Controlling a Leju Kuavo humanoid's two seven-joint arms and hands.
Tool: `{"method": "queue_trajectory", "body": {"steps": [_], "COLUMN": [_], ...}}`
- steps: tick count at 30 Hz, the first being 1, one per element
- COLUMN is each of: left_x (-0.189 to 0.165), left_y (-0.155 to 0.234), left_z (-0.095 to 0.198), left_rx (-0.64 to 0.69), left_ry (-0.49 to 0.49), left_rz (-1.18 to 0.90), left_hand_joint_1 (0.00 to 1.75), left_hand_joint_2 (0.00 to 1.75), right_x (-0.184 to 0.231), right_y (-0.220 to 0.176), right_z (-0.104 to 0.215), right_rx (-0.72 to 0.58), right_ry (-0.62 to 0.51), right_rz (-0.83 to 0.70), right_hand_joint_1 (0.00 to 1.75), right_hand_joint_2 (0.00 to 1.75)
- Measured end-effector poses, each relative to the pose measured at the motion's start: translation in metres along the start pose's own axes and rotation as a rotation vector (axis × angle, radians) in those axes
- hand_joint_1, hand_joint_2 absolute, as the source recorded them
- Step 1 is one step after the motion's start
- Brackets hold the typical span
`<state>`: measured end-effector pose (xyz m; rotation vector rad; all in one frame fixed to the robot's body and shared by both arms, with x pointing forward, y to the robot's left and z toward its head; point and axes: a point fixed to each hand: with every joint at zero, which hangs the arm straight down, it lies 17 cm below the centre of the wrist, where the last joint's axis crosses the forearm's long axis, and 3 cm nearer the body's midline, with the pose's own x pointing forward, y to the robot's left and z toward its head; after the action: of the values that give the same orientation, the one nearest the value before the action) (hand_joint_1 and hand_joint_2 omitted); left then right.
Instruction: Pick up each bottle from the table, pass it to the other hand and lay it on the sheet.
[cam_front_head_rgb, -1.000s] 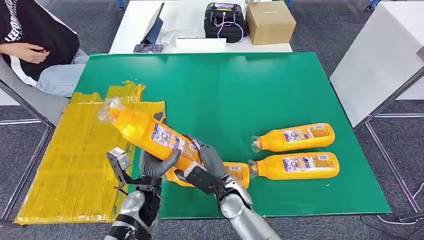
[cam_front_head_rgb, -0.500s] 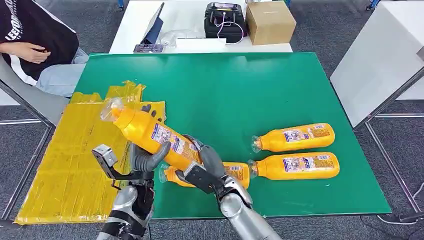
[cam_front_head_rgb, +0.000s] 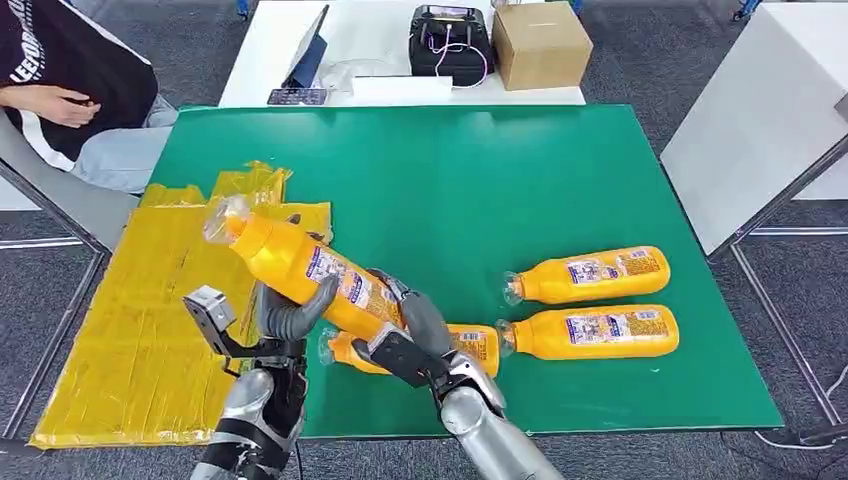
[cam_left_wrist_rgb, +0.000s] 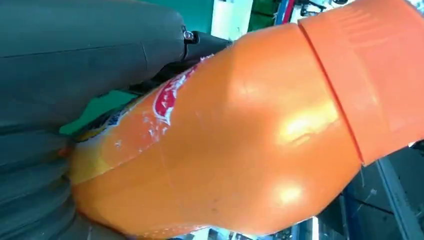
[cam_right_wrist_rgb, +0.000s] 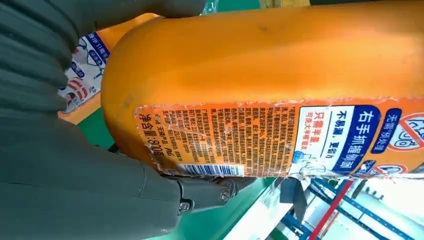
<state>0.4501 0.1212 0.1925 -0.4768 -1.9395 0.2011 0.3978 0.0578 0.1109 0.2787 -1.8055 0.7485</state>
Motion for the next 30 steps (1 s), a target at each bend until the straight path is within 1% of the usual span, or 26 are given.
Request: {"method": "queue_trajectory", "body": {"steps": [3, 4, 5, 6, 9, 10, 21, 24, 25, 26, 27, 28, 29, 30], "left_x": [0.000, 0.001, 0.002, 0.002, 0.004, 0.005, 0.006, 0.008, 0.018, 0.020, 0.027, 0.046, 0.053, 0.063], "left_y": [-0.005, -0.007, -0.008, -0.009, -0.014, -0.014, -0.013, -0.012, -0.003, 0.002, 0.012, 0.021, 0.024, 0.030], "left_z": [-0.002, -0.002, -0.003, -0.004, -0.008, -0.010, -0.012, -0.015, -0.027, -0.030, -0.039, -0.057, -0.064, -0.069], "left_rx": [-0.017, -0.022, -0.026, -0.030, -0.046, -0.046, -0.044, -0.036, 0.004, 0.019, 0.050, 0.070, 0.067, 0.093], "left_ry": [-0.004, -0.006, -0.010, -0.012, -0.017, -0.021, -0.025, -0.035, -0.075, -0.082, -0.107, -0.162, -0.181, -0.213], "left_rz": [-0.017, -0.024, -0.027, -0.028, -0.044, -0.066, -0.083, -0.125, -0.331, -0.402, -0.571, -0.724, -0.753, -0.868], "left_hand_joint_1": [1.75, 1.75, 1.75, 1.75, 1.75, 1.75, 1.75, 1.75, 1.75, 1.75, 1.75, 1.75, 1.75, 1.75], "left_hand_joint_2": [1.75, 1.75, 1.75, 1.75, 1.75, 1.75, 1.75, 1.75, 1.75, 1.75, 1.75, 1.75, 1.75, 1.75], "right_x": [0.003, 0.004, 0.006, 0.008, 0.015, 0.020, 0.023, 0.027, 0.044, 0.054, 0.078, 0.107, 0.123, 0.136], "right_y": [-0.003, -0.005, -0.007, -0.009, -0.014, -0.017, -0.018, -0.020, -0.028, -0.032, -0.043, -0.058, -0.066, -0.073], "right_z": [0.000, 0.000, 0.000, 0.000, 0.001, 0.002, 0.002, 0.003, 0.005, 0.004, 0.004, 0.009, 0.012, 0.017], "right_rx": [-0.009, -0.015, -0.020, -0.027, -0.056, -0.071, -0.076, -0.088, -0.116, -0.125, -0.153, -0.187, -0.201, -0.215], "right_ry": [-0.008, -0.013, -0.018, -0.024, -0.046, -0.060, -0.068, -0.078, -0.125, -0.149, -0.210, -0.280, -0.319, -0.360], "right_rz": [-0.001, 0.000, 0.001, 0.003, 0.023, 0.023, 0.020, 0.012, -0.033, -0.048, -0.084, -0.114, -0.112, -0.134], "right_hand_joint_1": [1.75, 1.20, 0.00, 0.00, 0.00, 0.00, 0.00, 0.00, 0.00, 0.00, 0.00, 0.00, 0.00, 0.00], "right_hand_joint_2": [1.75, 1.75, 1.75, 0.00, 0.00, 1.75, 1.75, 1.75, 1.75, 1.75, 1.75, 1.75, 1.75, 1.75]}}
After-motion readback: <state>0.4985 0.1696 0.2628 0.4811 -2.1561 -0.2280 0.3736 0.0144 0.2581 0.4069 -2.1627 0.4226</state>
